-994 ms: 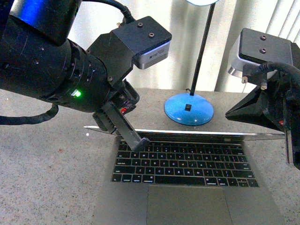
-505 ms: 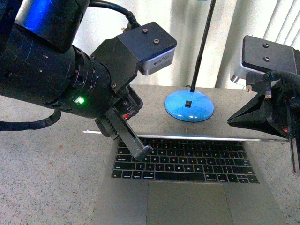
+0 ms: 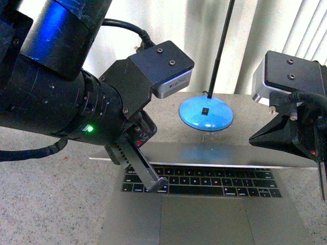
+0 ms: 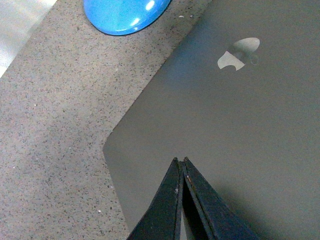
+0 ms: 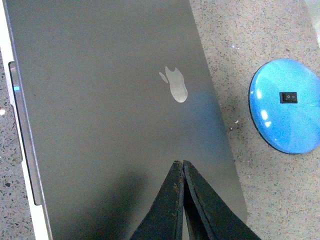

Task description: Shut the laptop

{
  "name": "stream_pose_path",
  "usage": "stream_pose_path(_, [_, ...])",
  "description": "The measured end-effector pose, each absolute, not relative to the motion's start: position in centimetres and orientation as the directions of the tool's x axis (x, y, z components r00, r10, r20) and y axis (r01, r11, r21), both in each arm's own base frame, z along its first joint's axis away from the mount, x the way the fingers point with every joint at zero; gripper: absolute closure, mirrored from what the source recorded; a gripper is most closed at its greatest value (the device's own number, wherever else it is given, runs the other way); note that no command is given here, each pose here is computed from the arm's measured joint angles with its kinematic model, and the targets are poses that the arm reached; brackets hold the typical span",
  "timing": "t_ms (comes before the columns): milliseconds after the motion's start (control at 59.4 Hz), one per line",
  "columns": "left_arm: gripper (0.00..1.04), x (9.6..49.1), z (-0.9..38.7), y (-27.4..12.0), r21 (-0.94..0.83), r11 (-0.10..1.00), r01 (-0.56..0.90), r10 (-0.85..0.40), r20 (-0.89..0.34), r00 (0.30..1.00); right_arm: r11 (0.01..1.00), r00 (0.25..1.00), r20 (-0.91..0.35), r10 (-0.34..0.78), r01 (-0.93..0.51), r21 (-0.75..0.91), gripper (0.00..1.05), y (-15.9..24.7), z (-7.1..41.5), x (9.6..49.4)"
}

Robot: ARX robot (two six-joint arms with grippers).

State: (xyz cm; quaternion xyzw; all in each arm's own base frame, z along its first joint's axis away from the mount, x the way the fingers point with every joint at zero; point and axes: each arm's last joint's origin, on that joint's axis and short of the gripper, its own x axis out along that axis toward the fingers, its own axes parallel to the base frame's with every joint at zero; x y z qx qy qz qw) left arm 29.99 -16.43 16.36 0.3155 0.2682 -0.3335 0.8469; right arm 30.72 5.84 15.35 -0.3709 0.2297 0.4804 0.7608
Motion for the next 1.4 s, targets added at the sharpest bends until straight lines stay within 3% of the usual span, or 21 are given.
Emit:
stream_pose_path(792, [1.01,29.1,13.4,-16.6,0.302,0.571,0.764,-0.406,-0.705,0.582,0.249,0.377,-0.738,0.559,-0.926,-0.284,1.02,6.0,11.9,29.7])
stream_pose_path(1398, [1.01,27.9,9.0,-16.1,0.216,0.588,0.779,-0.411,-0.75,0.518,0.26,0.319,-0.775,0.545,-0.944,-0.206,1.02,5.3,8.2,28.3])
